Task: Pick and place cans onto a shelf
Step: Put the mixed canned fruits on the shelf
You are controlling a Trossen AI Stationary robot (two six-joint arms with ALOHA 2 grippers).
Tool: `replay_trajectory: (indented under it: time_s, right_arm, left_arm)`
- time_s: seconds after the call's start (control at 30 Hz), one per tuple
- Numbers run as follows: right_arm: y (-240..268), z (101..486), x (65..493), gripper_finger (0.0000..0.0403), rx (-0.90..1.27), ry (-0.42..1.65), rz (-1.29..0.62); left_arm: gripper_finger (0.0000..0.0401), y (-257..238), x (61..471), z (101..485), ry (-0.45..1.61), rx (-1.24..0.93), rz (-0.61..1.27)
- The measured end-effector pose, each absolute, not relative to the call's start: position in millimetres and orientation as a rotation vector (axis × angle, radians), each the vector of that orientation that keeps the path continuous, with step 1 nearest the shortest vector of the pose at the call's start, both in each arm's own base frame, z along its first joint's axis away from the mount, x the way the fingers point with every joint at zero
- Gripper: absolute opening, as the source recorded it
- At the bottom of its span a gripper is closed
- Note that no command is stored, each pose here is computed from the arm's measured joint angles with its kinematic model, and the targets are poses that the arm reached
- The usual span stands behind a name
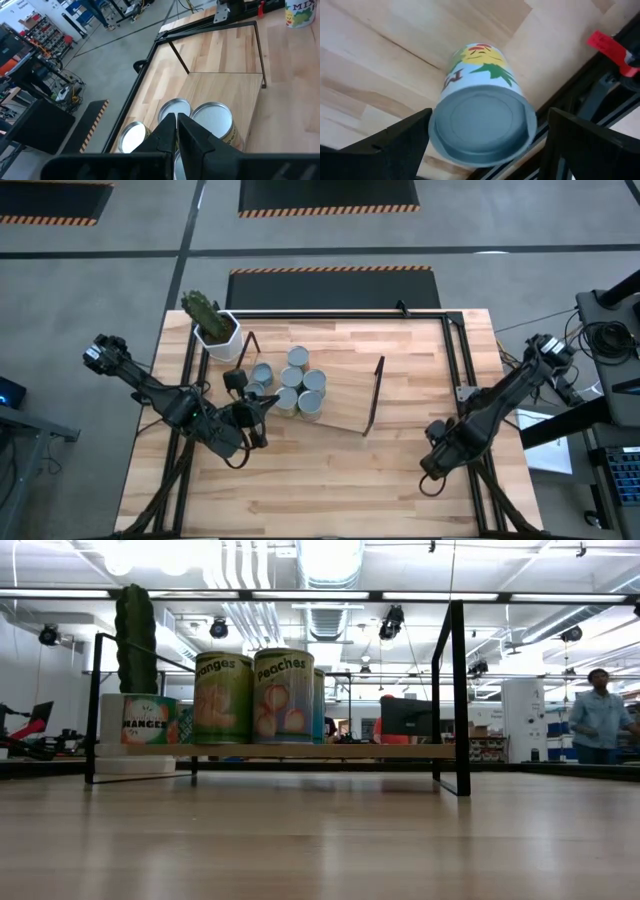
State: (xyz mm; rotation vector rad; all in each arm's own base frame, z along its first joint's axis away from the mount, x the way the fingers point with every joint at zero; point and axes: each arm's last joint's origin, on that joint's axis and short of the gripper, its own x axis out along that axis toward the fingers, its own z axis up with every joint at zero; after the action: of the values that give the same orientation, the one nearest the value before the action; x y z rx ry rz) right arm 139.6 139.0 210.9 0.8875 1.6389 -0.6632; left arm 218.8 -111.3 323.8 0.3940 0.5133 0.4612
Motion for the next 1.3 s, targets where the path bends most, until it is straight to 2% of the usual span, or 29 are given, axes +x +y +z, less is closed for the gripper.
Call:
replay_trajectory:
  time_s: [0.13, 0.43, 0.63, 0.83, 1.1, 1.3]
  right_arm:
    - [142, 206, 143, 0.0368, 0.853, 1.65, -0.644]
    - [145, 201, 147, 0.0272, 0.826, 1.647, -0.626]
    - [145, 202, 147, 0.0272, 0.789, 1.64, -0.583]
    - [146, 202, 148, 0.0302, 0.768, 1.632, -0.528]
    - [152, 219, 157, 0.0276, 0.748, 1.552, -0.439]
    - [155, 238, 167, 0.0283, 0.696, 1.41, -0.382]
  left_arm:
    - [0.0, -111, 219, 324, 0.514, 0.394, 0.461]
    - [0.0, -111, 219, 324, 0.514, 0.395, 0.461]
    - [0.0, -111, 219, 324, 0.514, 0.395, 0.461]
    - [0.0, -111, 219, 324, 0.513, 0.394, 0.461]
    - [0.0, -111, 219, 324, 0.513, 0.392, 0.462]
    - [0.0, -111, 219, 324, 0.513, 0.392, 0.462]
